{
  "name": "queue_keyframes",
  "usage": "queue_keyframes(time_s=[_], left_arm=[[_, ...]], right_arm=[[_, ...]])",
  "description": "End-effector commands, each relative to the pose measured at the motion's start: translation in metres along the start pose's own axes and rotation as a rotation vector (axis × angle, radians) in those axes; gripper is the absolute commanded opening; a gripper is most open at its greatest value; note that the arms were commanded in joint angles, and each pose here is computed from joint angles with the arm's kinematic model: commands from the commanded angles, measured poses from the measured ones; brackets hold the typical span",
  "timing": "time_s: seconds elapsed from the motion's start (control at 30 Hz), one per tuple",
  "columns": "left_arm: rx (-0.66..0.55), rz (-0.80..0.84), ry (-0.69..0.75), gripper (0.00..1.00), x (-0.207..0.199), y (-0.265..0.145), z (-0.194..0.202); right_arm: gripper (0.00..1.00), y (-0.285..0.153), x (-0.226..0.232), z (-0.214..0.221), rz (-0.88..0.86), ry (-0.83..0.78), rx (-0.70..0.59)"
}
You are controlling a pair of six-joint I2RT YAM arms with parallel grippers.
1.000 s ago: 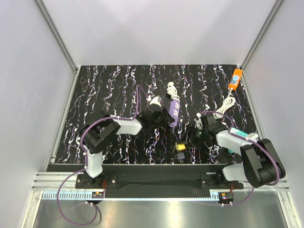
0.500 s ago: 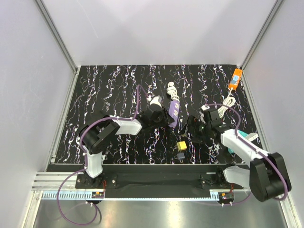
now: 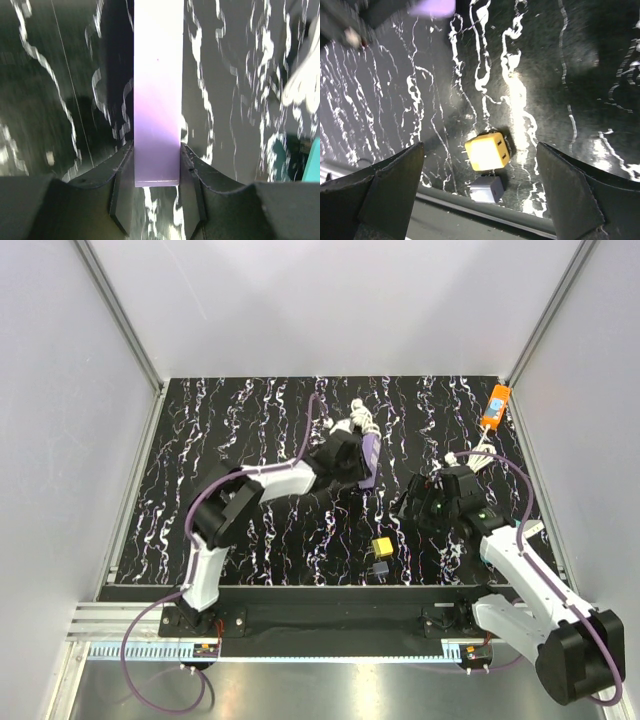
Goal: Pull the plug off the socket
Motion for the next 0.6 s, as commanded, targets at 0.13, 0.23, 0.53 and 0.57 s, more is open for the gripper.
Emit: queue_keyframes(time_s=[0.13, 0.23, 0.53, 0.57], left_arm=[[-0.067, 0.129, -0.16, 0.0, 0.008, 0.036, -0.083], [-0.068, 0.138, -0.179, 0.0, 0.007, 0.056, -0.104], [-0.054, 0.105, -0.221, 0.27, 0.026, 0.07, -0.109], [-0.058, 0.104, -0.208, 0.36, 0.027, 0.068, -0.11]], right_arm=[[1.0, -0.017, 0.0, -0.013, 0.052, -0.076, -0.121], [1.0, -0.014, 0.001, -0.014, 0.053, -0.077, -0.111], [1.0, -0.018, 0.008, -0.014, -0.011, -0.102, -0.07], [1.0, -0.018, 0.009, -0.014, -0.013, -0.101, -0.065]])
Point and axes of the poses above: each gripper's point midway between its finger pads, its own y axis out along the fingers, its own x axis along the line the jaws close on, z = x × y, the point moved 9 cm from there along -y, back along the fingers, and after that the axes turned 2 degrees about -y, right-handed, at the moved point
